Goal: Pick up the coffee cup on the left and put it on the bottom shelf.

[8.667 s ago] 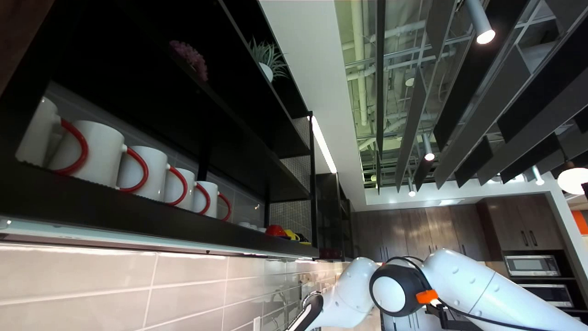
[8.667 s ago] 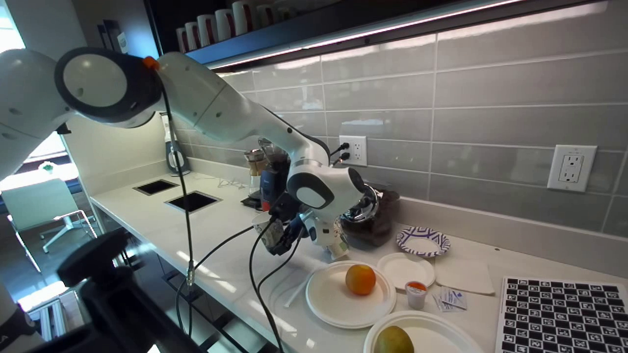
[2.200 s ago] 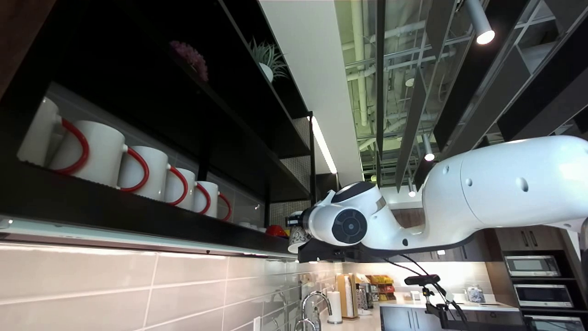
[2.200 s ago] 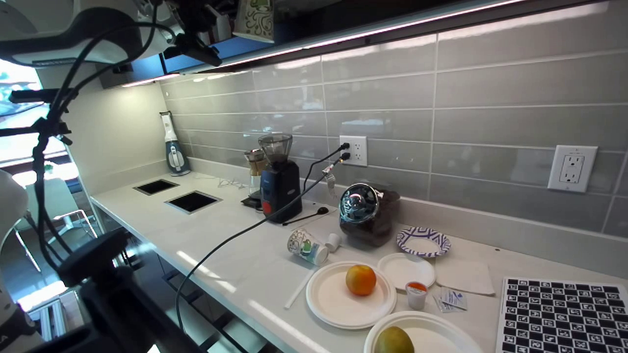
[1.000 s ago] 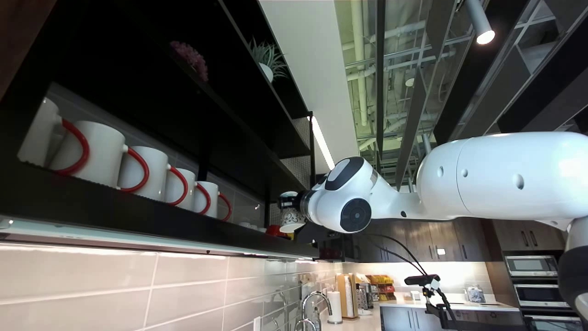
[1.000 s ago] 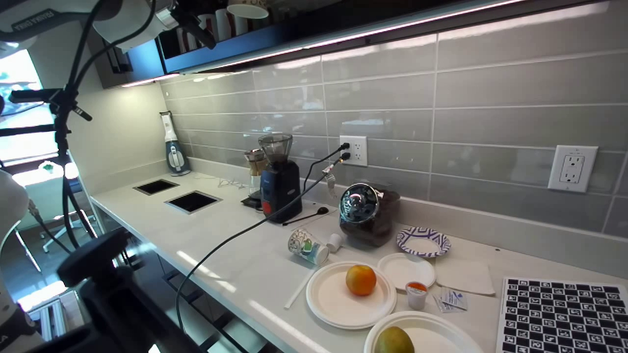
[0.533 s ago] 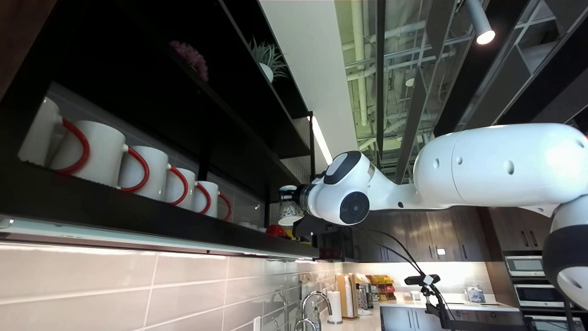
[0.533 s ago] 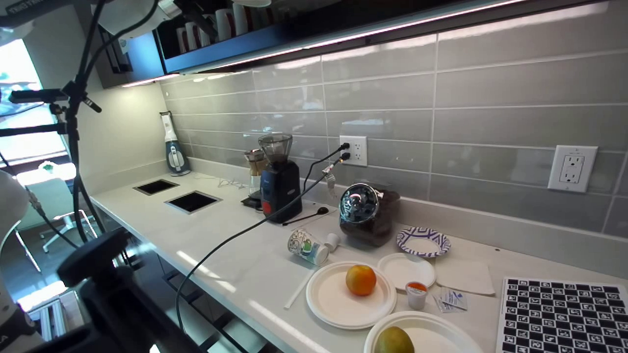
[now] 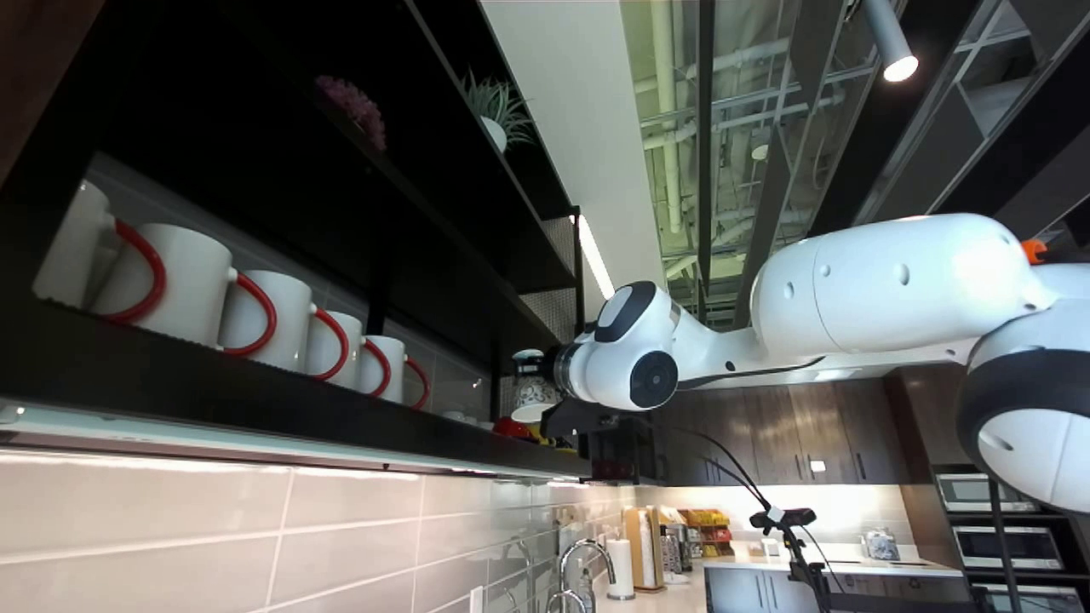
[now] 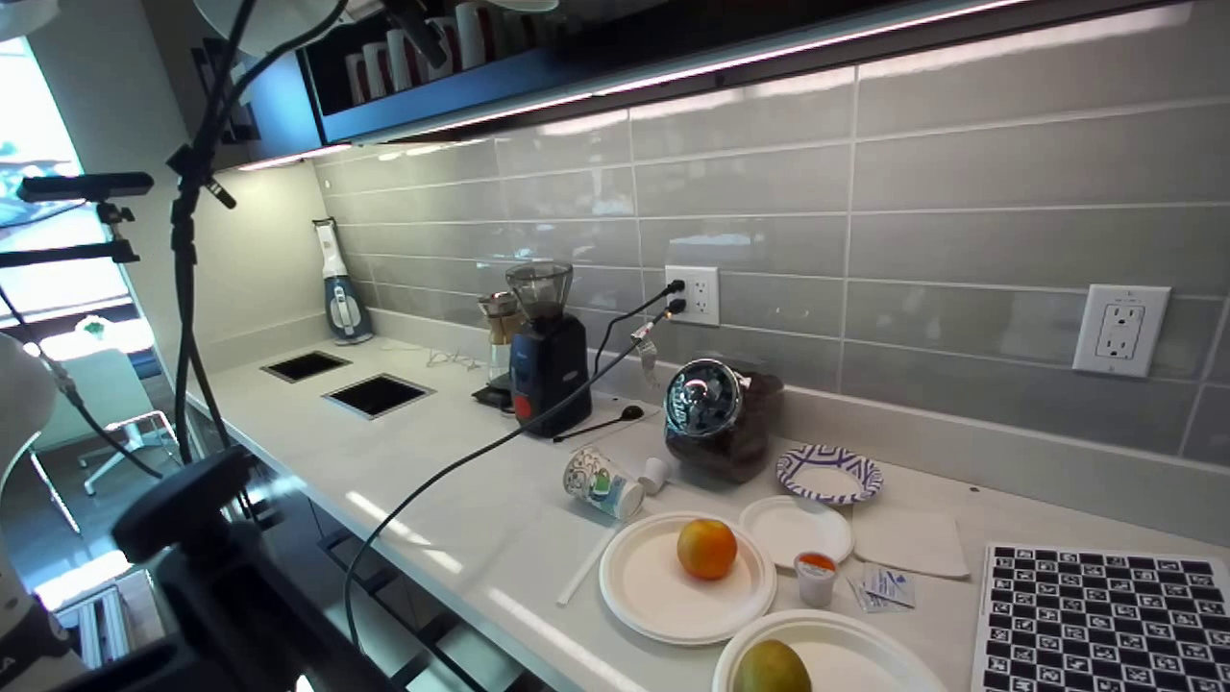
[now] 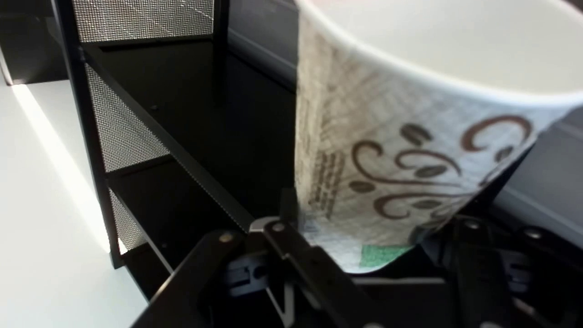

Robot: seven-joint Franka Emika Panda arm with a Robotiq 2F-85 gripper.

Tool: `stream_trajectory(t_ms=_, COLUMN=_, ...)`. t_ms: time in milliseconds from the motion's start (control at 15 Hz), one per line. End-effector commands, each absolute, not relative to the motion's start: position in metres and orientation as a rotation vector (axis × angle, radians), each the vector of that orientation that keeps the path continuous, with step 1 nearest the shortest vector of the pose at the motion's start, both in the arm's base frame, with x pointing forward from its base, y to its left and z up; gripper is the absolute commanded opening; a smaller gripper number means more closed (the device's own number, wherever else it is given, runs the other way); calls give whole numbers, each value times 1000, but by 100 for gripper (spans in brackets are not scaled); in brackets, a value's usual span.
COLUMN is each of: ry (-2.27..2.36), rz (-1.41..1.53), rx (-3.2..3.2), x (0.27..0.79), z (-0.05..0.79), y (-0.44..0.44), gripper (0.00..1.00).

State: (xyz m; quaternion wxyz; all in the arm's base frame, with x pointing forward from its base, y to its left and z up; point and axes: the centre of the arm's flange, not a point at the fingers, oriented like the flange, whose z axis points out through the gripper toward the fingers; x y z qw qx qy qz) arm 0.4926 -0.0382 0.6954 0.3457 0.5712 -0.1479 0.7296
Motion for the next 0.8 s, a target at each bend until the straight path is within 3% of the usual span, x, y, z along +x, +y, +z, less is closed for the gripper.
stream_trajectory(t_ms=0, ry=-333, rz=1928, rx=1536, x=508, z=699, y=-58, gripper=38)
stream_trajectory(t_ms=733, ry=-204, rz=1960, rx=1603, x=543, z=698, y=-70, gripper=38)
